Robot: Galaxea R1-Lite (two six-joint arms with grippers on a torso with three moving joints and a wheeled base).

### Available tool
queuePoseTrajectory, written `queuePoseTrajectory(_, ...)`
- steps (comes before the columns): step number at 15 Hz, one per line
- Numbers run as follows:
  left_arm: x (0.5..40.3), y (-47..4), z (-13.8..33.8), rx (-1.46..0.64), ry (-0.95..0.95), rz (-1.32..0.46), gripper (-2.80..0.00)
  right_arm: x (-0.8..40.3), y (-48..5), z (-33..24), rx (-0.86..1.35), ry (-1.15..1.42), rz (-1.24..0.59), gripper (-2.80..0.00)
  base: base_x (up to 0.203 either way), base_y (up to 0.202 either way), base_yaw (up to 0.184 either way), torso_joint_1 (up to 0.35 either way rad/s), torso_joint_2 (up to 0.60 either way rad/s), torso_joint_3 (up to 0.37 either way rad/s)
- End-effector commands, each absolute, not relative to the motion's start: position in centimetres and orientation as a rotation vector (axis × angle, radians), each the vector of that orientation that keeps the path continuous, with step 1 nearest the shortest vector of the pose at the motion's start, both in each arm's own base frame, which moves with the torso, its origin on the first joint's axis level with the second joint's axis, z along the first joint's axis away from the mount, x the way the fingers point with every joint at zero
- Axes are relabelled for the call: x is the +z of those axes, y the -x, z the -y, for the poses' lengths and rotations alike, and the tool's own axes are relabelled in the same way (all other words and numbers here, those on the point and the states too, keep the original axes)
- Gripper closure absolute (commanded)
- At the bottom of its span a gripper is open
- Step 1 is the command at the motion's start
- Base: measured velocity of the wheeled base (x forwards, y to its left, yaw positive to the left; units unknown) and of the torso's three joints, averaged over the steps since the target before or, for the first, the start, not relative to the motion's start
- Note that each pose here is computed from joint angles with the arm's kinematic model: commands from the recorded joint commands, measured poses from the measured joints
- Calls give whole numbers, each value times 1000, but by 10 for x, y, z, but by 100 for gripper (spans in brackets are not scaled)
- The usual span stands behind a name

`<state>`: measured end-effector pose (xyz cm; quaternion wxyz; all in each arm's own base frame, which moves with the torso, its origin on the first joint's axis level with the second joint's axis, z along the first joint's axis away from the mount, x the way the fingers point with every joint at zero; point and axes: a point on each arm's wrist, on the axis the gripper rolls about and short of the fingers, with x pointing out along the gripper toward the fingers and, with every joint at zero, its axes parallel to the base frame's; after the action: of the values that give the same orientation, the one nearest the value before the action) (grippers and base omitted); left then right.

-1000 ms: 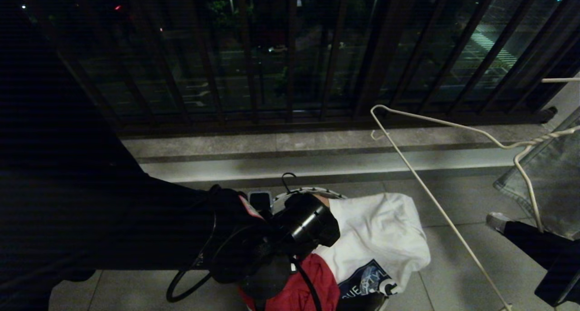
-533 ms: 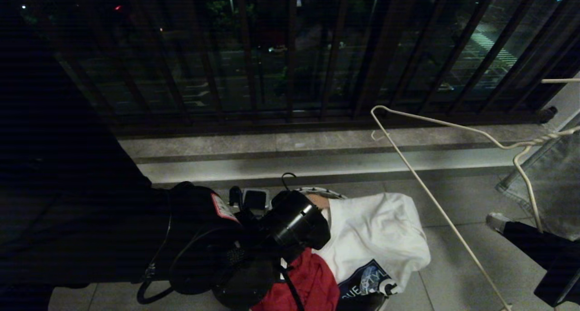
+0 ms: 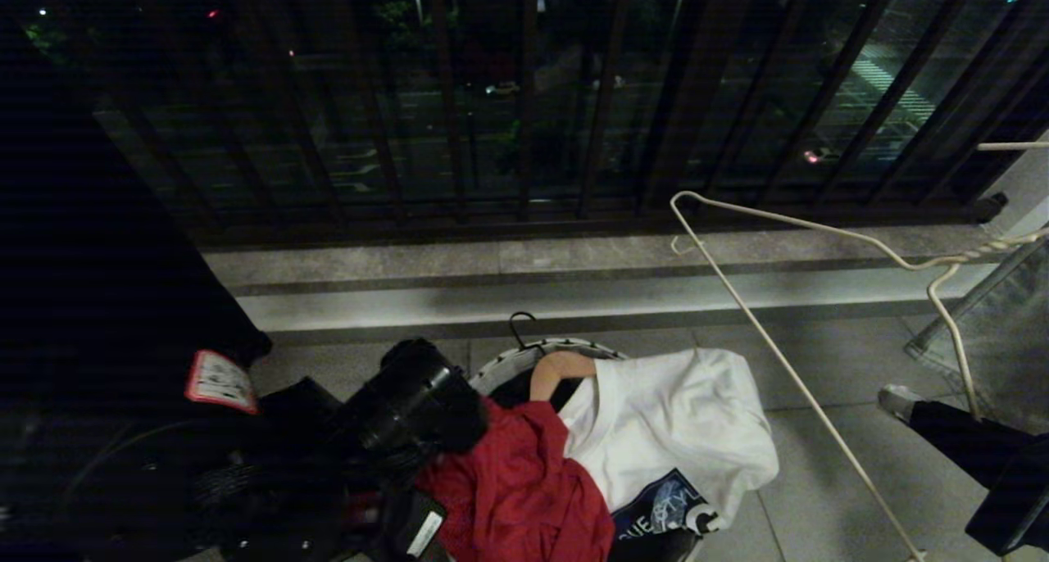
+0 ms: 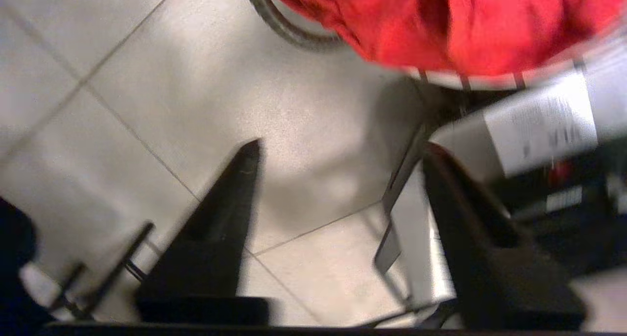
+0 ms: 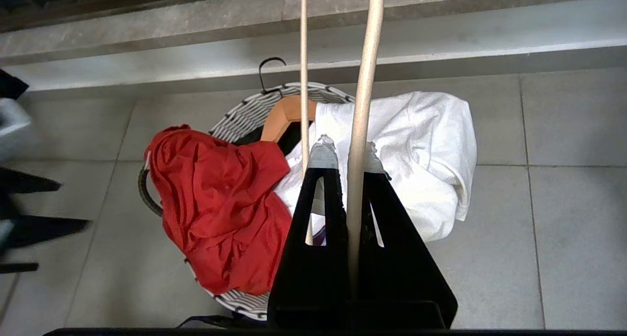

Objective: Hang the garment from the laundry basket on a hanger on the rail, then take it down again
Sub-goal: Pick up clothes from the basket

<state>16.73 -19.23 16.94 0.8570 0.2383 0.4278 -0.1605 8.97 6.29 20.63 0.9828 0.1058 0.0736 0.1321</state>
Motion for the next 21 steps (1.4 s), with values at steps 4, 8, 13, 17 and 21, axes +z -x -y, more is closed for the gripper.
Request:
queuePoseTrajectory(4,188,-145,123,-553,-851,-790,0,207,-90,-63,265,-216,-145,0,0,0,0,0,0,0)
queuePoseTrajectory(8,168,-176,137,-685,-1041,-717,0,207,-90,-63,265,-218,-143,0,0,0,0,0,0,0)
queuePoseTrajectory(13,130,-233,178,-751,-1304,-465,0,207,-90,-63,265,-218,-144,0,0,0,0,0,0,0)
queuePoseTrajectory(17,147,-231,176,-775,-1422,-309,-280,207,-90,-63,264,-218,-145,0,0,0,0,0,0,0)
queuePoseTrajectory(21,153,-233,174,-798,-1575,-218,-280,207,-90,-63,265,-218,-143,0,0,0,0,0,0,0)
